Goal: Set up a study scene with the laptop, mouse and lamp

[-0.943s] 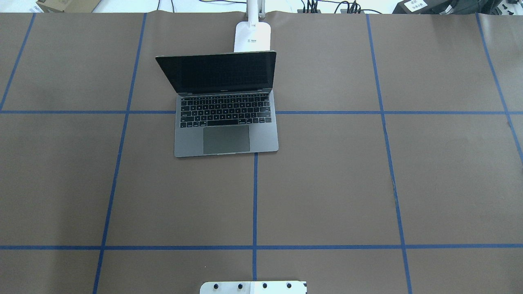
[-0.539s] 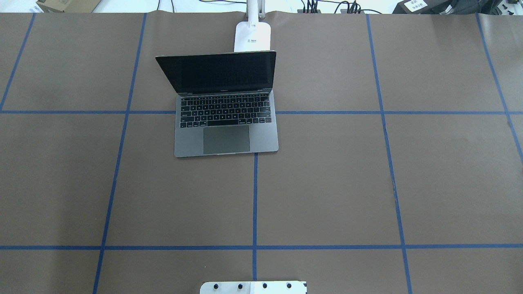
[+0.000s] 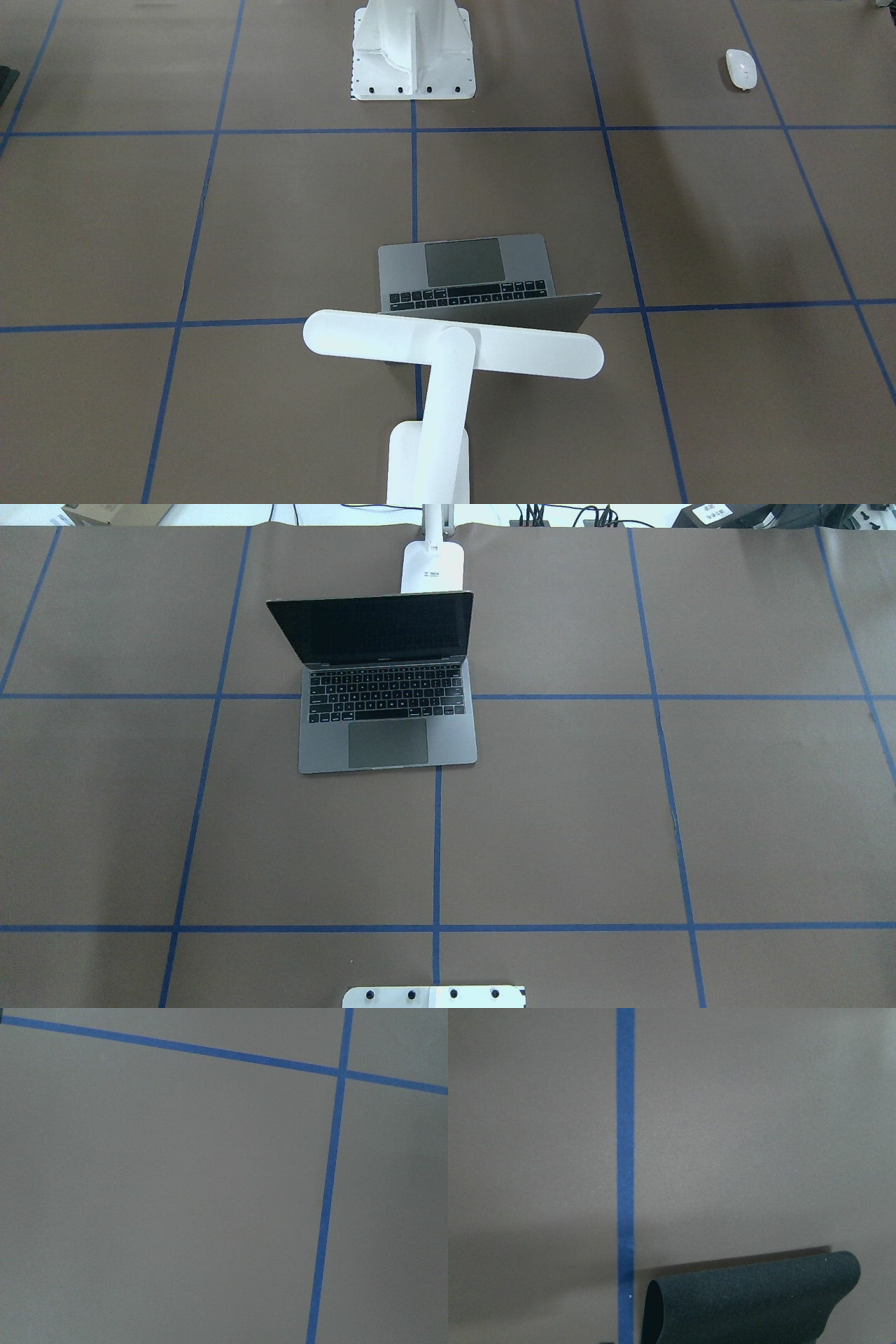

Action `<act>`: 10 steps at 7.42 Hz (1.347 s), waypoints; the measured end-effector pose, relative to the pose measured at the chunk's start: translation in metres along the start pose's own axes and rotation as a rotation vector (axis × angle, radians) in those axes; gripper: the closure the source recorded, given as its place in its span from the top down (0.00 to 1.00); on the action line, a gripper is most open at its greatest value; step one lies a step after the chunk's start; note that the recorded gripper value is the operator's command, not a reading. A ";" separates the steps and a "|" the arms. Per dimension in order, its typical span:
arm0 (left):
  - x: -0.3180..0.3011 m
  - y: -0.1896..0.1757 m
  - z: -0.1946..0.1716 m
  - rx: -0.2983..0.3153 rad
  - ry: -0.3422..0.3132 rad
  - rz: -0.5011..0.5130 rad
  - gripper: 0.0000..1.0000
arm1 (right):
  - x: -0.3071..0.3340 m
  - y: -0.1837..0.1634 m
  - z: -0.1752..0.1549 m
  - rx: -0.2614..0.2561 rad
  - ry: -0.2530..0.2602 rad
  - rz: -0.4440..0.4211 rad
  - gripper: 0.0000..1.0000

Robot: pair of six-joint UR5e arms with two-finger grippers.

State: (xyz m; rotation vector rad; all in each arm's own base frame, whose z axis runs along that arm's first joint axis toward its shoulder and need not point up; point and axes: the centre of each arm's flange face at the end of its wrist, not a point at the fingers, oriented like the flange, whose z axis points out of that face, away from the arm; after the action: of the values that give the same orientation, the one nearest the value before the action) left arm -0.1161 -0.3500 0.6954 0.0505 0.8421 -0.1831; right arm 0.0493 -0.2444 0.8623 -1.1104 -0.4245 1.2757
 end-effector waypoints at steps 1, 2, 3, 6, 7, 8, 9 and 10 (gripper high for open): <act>0.000 0.000 0.000 0.001 0.001 0.001 1.00 | -0.002 0.000 0.005 -0.010 0.010 -0.001 0.81; 0.001 0.000 -0.001 0.001 0.001 0.001 1.00 | -0.003 -0.001 0.009 -0.012 0.022 -0.003 0.81; 0.001 0.000 -0.001 0.002 0.001 0.002 1.00 | -0.003 -0.005 0.014 -0.007 0.032 -0.007 0.81; 0.002 0.000 -0.001 0.003 0.003 0.003 1.00 | -0.013 -0.014 0.025 0.019 0.036 -0.045 0.66; 0.002 0.000 -0.001 0.003 0.004 0.003 1.00 | -0.018 -0.012 0.023 0.027 0.036 -0.055 0.64; 0.002 0.000 -0.001 0.003 0.004 0.003 1.00 | -0.022 -0.009 0.021 0.031 0.034 -0.063 0.64; 0.002 0.000 -0.001 0.003 0.004 0.003 1.00 | -0.025 -0.007 0.020 0.033 0.034 -0.070 0.64; 0.002 0.000 -0.001 0.003 0.005 0.003 1.00 | -0.025 -0.007 0.020 0.033 0.034 -0.076 0.64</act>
State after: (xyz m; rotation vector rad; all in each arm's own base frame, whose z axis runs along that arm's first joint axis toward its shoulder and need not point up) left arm -0.1159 -0.3505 0.6929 0.0548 0.8466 -0.1811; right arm 0.0299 -0.2580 0.8848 -1.0765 -0.4148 1.1924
